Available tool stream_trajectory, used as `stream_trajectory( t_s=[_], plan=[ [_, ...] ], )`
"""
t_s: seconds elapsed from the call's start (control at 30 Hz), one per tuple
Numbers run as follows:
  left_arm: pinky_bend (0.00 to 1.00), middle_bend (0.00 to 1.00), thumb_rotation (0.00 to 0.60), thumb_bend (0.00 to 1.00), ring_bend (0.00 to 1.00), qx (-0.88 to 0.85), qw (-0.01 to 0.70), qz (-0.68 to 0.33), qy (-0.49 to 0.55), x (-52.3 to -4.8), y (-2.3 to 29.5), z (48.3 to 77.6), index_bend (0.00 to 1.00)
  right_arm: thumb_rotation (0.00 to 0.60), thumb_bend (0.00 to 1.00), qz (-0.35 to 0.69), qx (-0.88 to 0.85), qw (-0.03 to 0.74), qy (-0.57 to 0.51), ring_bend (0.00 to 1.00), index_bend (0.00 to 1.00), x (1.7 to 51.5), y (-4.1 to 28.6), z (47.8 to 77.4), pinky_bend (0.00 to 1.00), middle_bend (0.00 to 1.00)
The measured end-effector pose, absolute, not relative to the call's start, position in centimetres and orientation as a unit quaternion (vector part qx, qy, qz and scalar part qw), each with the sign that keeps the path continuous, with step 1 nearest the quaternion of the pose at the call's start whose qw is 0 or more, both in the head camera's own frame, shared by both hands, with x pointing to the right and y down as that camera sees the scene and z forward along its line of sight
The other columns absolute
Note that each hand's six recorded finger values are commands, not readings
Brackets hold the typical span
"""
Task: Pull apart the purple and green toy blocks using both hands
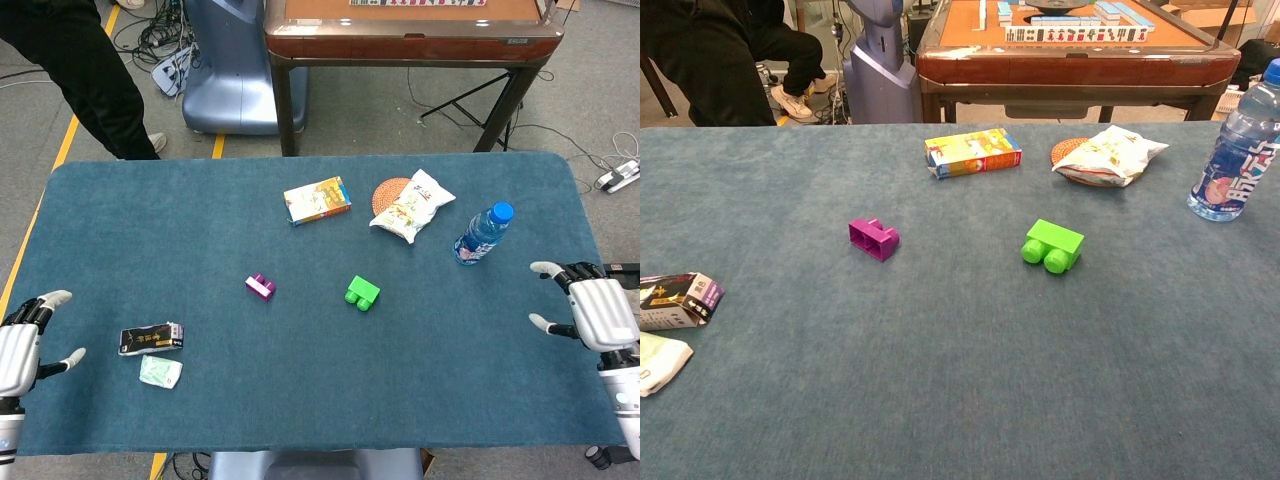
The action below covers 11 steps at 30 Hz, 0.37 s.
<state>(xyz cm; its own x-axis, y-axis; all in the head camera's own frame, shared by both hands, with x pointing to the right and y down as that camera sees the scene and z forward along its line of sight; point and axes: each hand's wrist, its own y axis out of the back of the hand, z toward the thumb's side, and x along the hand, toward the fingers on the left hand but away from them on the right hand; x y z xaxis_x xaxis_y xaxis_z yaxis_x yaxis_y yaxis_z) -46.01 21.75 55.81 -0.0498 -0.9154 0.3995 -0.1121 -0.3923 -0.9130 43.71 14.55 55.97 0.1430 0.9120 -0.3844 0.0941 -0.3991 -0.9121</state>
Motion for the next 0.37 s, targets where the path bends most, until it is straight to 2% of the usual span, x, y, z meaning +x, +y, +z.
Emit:
stream_trajectory(
  t_s=[0.37],
  plan=[
    [0.35,0.25,0.600,0.00,0.22,-0.598,0.340,-0.587,0.427,-45.96,22.21,56.25,0.25,0.600,0.00,0.533,-0.649,0.376,-0.392,0.34,0.30,43.94,14.78,56.25,0.28,0.39]
  ],
)
